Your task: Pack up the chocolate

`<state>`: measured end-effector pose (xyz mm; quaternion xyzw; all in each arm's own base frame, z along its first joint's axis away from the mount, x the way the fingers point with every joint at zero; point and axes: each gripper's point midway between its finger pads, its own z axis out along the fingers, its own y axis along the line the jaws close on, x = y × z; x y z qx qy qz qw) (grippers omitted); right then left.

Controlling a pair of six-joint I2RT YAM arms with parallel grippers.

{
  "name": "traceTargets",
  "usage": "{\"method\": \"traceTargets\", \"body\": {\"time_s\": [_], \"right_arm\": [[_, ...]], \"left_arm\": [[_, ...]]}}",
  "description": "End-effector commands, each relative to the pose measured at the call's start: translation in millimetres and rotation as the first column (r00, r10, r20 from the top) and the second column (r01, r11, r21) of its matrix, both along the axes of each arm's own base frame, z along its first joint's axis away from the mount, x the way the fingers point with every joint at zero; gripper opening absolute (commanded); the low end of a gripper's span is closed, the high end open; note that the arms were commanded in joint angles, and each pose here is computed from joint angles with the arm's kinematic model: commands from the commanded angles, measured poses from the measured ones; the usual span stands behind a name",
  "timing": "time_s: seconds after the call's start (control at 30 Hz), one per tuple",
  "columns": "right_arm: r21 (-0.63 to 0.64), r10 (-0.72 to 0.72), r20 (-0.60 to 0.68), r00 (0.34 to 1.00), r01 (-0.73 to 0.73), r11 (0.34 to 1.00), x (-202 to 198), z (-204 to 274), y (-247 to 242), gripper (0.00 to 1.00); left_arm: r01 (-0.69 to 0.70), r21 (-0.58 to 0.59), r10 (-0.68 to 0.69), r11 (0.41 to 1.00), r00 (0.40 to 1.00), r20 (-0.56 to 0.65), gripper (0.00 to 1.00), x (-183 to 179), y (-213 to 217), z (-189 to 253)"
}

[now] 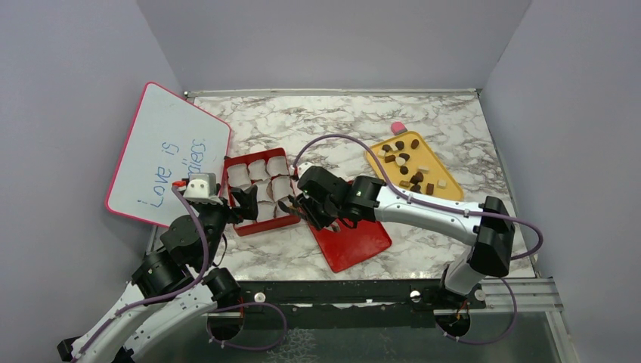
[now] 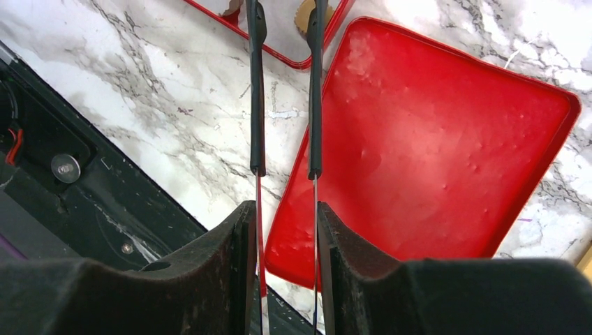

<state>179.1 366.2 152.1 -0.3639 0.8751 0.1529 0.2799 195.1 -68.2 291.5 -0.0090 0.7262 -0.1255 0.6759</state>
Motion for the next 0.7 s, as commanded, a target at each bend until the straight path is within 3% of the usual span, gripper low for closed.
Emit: {"method": "traceTargets", "body": {"time_s": [0.0,0.33,0.67], "right_arm": [[0.065,-0.031,0.082,0.996,0.026,0.998,7.6,38.3,-1.1,0.38],[0.05,-0.167,0.192,0.967,0.16,0.986,29.9,66.6,-36.6,0.37],[-0.012,-0.303,0.172,0.937,0.31,0.951,46.9,49.8,-86.0,0.37]], "left_arm": [[0.005,0.008,-0.005,1.0,1.0,0.003,0.99,2.7,-3.3,-0.9],[0.058,0.046,-0.056,0.997,0.998,-0.025,0.99,5.0,-16.7,-5.7],[0.212,0.008,-0.21,0.977,0.971,-0.112,0.99,2.3,-56.9,-13.0]]}}
